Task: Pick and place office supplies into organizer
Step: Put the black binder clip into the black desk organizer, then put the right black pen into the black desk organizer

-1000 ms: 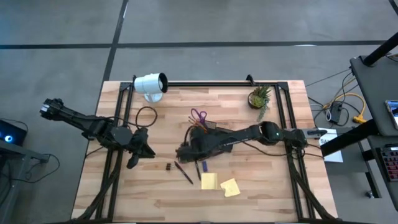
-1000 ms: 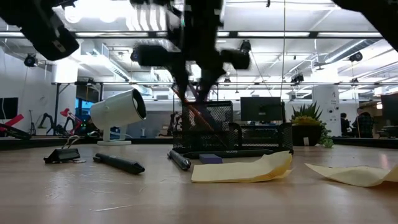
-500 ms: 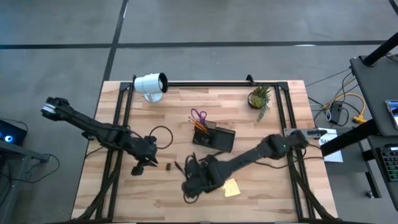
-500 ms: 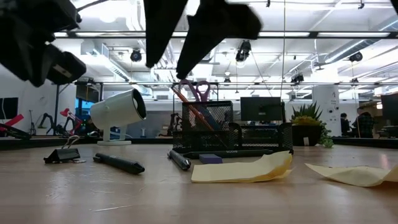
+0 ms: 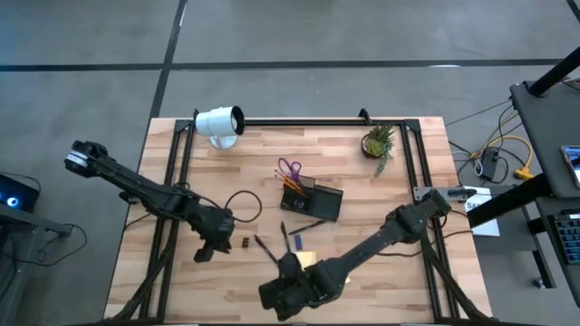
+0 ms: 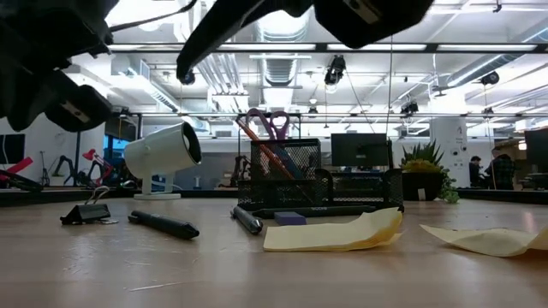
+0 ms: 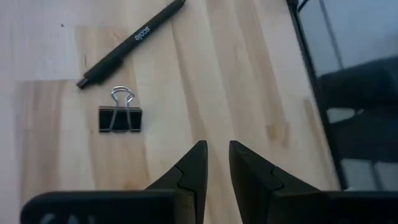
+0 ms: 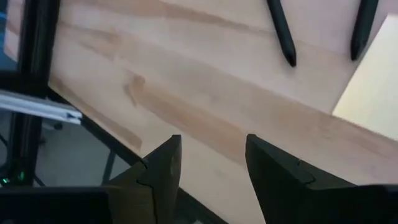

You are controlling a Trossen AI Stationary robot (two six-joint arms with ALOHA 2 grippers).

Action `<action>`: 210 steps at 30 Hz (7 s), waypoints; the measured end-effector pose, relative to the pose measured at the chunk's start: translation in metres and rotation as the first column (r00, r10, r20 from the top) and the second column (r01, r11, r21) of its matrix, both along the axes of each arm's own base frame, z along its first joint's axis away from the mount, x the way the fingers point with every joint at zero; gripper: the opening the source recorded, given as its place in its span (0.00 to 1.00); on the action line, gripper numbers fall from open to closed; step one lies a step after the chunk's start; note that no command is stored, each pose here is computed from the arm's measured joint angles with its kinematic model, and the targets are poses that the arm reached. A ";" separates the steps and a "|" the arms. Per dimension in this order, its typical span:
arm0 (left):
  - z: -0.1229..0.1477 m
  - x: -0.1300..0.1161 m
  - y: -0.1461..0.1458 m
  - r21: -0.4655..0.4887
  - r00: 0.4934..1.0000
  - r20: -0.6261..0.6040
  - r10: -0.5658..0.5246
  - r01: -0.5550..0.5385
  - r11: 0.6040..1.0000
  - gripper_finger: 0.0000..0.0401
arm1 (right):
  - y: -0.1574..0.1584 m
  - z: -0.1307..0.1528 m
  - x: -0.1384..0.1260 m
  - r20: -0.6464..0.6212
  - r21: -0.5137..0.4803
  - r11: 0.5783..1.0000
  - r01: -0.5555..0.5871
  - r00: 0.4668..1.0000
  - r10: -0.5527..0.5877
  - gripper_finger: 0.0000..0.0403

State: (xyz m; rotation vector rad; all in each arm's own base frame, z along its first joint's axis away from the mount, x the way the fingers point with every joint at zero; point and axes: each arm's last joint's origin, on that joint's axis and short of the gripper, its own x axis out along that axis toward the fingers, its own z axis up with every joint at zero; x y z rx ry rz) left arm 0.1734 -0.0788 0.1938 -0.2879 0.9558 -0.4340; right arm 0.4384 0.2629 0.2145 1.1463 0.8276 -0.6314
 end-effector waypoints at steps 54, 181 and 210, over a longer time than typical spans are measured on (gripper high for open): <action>-0.055 0.045 -0.003 0.338 0.996 0.083 -0.022 -0.007 0.941 0.37 | 0.031 -0.006 -0.038 -0.113 -0.122 0.990 -0.076 0.992 0.063 0.41; -0.004 -0.025 0.027 -0.291 0.908 0.129 0.399 -0.350 0.890 0.29 | -0.184 -0.018 0.015 -0.597 -0.016 -0.123 -0.992 -0.089 0.797 0.37; -0.012 -0.018 0.024 -0.262 0.911 0.099 0.400 -0.364 0.894 0.29 | -0.187 -0.076 0.002 -0.601 0.026 -0.012 -1.000 -0.025 0.799 0.33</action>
